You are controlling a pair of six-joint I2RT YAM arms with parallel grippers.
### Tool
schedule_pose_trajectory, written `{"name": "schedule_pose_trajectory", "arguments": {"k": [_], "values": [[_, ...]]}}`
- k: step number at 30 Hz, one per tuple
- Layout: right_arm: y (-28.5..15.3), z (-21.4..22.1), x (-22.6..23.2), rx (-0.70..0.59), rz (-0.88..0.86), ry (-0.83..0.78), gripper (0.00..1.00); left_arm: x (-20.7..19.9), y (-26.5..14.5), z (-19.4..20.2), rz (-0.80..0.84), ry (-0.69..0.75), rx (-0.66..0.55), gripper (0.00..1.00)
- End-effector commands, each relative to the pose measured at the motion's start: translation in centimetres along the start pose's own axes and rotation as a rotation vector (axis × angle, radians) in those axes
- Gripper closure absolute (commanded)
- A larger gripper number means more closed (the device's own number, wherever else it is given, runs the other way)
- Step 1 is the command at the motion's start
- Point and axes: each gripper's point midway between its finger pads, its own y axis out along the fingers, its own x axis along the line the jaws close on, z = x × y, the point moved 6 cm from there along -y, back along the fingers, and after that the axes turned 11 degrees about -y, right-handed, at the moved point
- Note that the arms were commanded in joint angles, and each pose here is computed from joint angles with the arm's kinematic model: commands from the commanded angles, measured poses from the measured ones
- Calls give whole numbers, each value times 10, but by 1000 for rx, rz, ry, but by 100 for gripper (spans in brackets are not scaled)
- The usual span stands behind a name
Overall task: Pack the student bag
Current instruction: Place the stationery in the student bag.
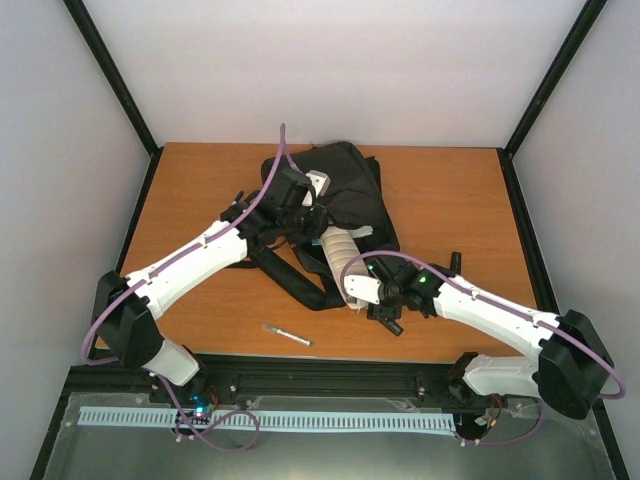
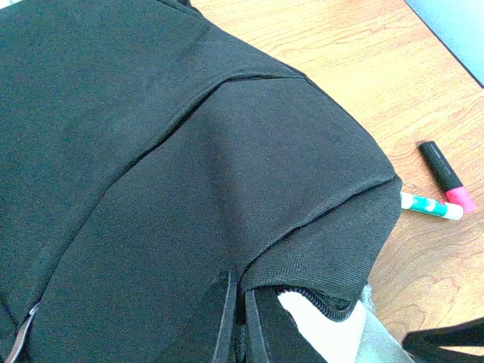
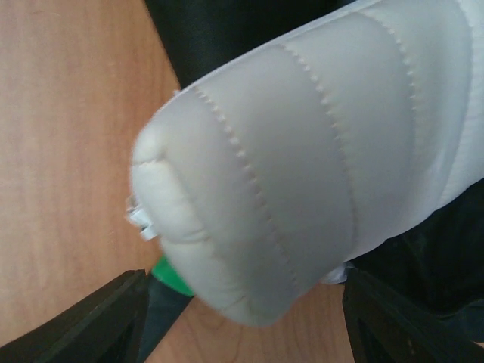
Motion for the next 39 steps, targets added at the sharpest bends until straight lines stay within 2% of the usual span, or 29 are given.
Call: {"name": "schedule_pose_trajectory", "arguments": {"k": [1,6,13,22,28,39], "values": [[9,-6,-19,43,143,-8,28,-14,-29,-27,58,17,-118,99],[12,-14,-40,41,250,13,34,-14,-29,-27,58,27,-118,99],[17,-26,-76,64,427,-57,44,-14,-29,-26,61,33,-116,99],[51,-42,-111,107,565,-87,48,-16,-37,-29,69,51,-133,99],[58,-53,-128,96,626,-88,48,-14,-39,-26,58,58,-115,99],[84,-67,-143,57,633,-25,48,-16,-39,-26,77,50,-113,99]]}}
